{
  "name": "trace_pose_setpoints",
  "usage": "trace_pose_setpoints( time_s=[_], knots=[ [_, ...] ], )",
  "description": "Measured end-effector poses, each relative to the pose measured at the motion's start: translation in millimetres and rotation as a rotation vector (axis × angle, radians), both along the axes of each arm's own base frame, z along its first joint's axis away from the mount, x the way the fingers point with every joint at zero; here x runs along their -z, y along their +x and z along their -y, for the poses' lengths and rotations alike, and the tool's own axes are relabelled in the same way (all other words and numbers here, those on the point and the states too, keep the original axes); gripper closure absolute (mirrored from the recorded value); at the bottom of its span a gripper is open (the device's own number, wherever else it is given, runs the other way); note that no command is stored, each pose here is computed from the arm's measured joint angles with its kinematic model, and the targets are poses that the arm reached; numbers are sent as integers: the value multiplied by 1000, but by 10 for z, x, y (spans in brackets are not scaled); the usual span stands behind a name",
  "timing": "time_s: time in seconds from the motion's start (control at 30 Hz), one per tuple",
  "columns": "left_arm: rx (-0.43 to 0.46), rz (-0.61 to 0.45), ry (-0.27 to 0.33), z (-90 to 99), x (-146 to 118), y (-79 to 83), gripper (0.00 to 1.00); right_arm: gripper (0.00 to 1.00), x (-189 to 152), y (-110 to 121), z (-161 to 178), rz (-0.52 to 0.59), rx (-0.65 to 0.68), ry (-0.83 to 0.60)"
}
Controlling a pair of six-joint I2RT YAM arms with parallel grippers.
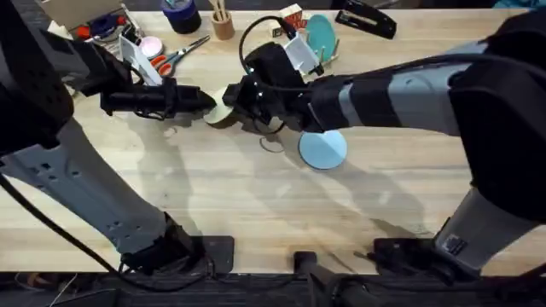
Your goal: Pick up the plates from the table one by one and place each into a slot on the dish rack.
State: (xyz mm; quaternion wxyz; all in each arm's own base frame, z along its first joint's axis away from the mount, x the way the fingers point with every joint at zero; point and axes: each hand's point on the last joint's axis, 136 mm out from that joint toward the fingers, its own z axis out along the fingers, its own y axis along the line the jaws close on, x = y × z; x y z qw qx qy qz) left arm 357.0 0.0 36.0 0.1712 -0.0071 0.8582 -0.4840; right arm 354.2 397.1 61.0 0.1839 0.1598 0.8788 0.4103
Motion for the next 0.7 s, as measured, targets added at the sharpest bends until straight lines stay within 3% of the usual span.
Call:
trace_pose_setpoints(
  time_s=[0.27,0.4,0.7],
  knots=[
    [3,-31,2,2,-14,-37,962,970,-4,12,8,52,-44,-34],
    [15,-32,53,-11,-93,-77,961,970,-75,46,38,101,-75,-55],
    [26,166,206,-9,-863,-91,961,969,-453,154,378,192,-106,-138]
  ],
)
